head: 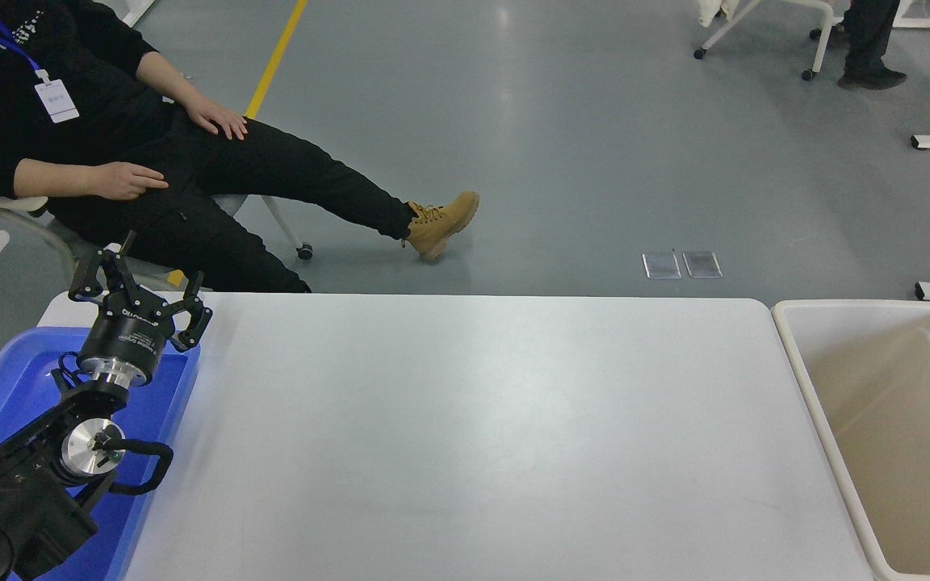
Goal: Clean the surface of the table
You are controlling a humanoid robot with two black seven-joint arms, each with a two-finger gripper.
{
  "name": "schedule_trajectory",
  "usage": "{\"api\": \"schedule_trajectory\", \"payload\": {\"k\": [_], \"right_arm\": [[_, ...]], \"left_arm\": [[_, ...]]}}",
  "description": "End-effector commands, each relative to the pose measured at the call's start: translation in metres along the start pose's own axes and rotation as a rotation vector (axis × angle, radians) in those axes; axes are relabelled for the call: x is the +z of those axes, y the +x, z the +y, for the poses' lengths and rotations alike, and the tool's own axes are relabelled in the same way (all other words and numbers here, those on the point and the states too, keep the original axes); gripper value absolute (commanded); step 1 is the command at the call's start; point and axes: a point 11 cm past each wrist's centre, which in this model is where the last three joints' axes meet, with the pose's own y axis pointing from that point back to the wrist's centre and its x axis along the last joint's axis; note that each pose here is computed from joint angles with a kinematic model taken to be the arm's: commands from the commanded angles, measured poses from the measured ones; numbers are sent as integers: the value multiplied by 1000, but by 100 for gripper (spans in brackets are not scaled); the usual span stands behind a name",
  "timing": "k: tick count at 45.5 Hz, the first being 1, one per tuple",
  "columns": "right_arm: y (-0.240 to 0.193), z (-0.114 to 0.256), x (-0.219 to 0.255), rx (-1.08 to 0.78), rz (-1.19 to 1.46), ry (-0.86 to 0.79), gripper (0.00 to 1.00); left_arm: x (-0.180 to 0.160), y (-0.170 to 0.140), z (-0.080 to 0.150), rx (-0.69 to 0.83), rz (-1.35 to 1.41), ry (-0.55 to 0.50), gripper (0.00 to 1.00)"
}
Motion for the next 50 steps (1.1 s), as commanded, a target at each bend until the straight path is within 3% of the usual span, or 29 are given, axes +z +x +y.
{"api": "schedule_trajectory", "payload": {"k": [1,15,27,37,50], "right_arm": [[8,1,-103,-18,-394,293,99],[-9,25,-160,-116,-771,498,99],[-72,30,-102,-165,-837,402,99],[-93,46,-79,-131,-882,538,99],[-137,51,-42,-142,-915,423,99]], "left_arm": [[1,0,0,1,0,-1,100],[0,0,0,0,0,0,100],[0,0,0,0,0,0,100],[0,0,0,0,0,0,100],[0,0,0,0,0,0,100]]}}
